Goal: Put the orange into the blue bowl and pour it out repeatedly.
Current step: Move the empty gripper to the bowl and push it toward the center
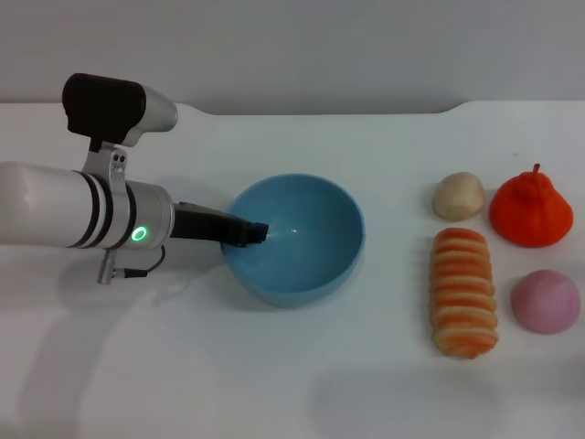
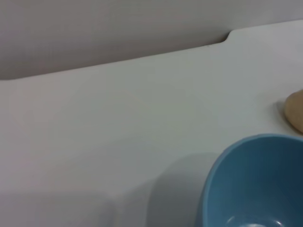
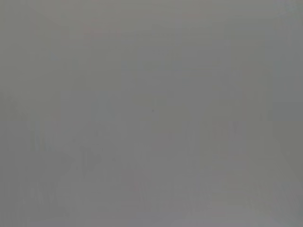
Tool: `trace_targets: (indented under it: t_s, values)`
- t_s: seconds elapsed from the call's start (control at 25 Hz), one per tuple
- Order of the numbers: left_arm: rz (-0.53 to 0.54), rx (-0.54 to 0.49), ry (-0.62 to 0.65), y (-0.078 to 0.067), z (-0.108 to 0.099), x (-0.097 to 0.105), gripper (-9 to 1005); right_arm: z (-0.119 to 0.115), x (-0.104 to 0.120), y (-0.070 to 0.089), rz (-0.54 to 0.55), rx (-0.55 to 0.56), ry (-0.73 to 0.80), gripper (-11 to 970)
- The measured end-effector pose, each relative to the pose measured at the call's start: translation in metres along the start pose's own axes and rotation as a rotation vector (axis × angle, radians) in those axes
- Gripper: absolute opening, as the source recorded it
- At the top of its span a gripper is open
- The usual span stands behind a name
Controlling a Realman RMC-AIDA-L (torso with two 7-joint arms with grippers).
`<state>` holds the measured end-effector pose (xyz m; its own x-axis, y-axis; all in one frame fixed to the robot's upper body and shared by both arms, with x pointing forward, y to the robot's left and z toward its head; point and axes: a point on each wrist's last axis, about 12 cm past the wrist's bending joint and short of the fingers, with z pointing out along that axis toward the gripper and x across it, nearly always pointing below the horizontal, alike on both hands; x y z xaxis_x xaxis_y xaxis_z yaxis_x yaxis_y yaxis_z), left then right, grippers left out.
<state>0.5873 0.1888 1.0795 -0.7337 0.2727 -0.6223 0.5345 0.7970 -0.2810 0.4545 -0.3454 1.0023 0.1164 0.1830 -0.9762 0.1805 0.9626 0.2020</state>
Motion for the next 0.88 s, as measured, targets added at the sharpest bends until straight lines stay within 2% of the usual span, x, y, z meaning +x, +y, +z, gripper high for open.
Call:
trace_targets:
  t_s: [0.4, 0.64, 0.84, 0.88]
  values:
    - [0.004, -0.001, -0.006, -0.001, 0.001, -0.002, 106, 0.000, 0.000, -0.001, 0.001, 0.007, -0.002, 717]
    - [0.017, 0.009, -0.004, -0.004, 0.001, -0.006, 47, -0.001, 0.000, -0.002, 0.001, 0.010, -0.001, 716]
    - [0.088, -0.003, -0.025, -0.007, -0.005, -0.032, -2, 0.000, 0.002, -0.002, 0.064, -0.006, 0.026, 716]
    - [0.113, -0.012, -0.026, -0.007, -0.010, -0.044, -2, 0.000, 0.002, -0.002, 0.073, -0.014, 0.031, 716]
